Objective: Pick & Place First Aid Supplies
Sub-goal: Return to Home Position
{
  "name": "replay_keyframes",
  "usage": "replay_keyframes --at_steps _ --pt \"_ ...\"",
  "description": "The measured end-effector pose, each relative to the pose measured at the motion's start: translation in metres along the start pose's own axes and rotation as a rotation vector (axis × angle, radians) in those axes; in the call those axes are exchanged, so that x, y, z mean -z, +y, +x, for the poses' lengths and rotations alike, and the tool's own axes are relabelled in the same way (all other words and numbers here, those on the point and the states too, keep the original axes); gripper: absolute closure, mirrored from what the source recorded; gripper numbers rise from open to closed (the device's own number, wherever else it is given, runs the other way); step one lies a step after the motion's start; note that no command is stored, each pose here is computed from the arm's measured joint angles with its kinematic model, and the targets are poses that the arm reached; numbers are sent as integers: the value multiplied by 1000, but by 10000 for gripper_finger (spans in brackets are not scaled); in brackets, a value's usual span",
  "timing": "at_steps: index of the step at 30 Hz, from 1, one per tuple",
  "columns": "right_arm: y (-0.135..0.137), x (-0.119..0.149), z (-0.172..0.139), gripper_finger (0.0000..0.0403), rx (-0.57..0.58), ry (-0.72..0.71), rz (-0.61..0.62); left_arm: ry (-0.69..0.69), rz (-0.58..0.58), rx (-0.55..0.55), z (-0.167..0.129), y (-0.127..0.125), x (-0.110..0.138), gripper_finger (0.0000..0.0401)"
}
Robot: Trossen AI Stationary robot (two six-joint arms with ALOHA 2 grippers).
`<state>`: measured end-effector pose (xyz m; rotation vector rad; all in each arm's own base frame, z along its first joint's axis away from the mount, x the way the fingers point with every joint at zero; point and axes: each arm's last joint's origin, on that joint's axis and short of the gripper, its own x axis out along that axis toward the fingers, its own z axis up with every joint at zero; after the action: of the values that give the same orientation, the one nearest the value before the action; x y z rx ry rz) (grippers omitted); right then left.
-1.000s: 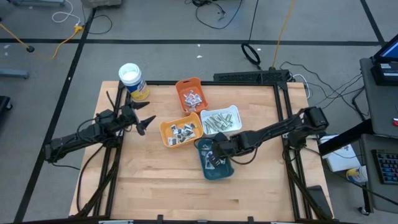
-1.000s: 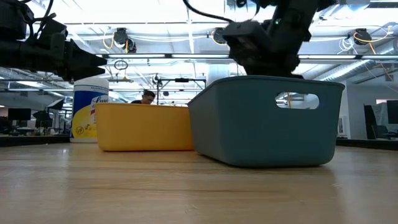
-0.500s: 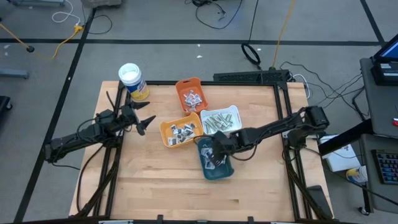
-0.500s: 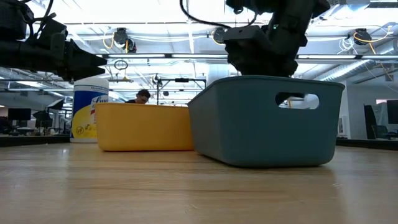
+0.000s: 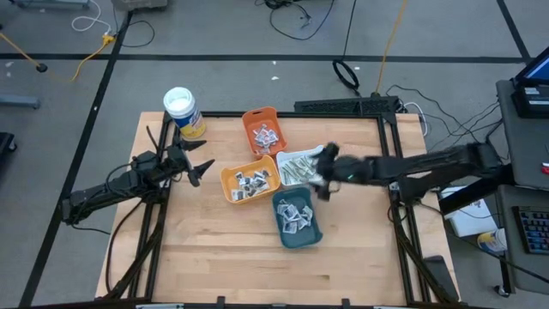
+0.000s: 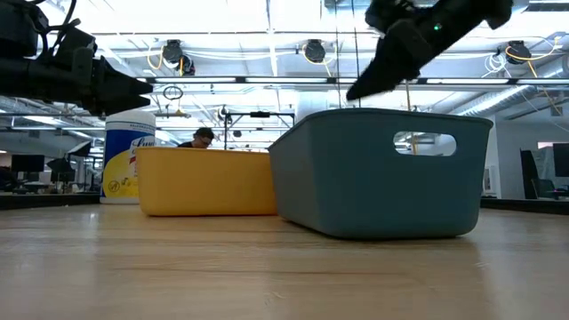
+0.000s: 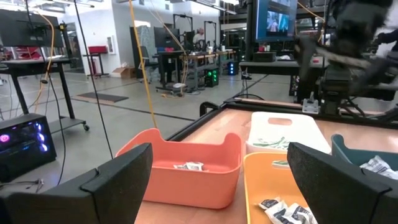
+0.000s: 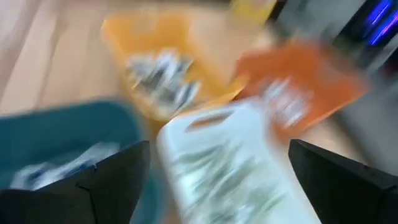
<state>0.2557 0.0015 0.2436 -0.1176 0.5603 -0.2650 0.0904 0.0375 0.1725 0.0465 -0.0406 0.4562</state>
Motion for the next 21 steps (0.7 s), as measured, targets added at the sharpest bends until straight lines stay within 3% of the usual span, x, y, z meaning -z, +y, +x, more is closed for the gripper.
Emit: replay_keyframes --at_steps 6,13,17,21 --pt "-42 13 -43 16 137 -330 -57 -1 0 0 0 0 0 22" --pt "-63 65 -72 17 325 -605 -4 0 0 0 0 0 0 22" --pt "-64 99 -76 17 390 -687 9 -1 0 0 0 0 0 22" --pt "-64 120 -74 22 395 -676 86 0 0 0 0 0 0 22"
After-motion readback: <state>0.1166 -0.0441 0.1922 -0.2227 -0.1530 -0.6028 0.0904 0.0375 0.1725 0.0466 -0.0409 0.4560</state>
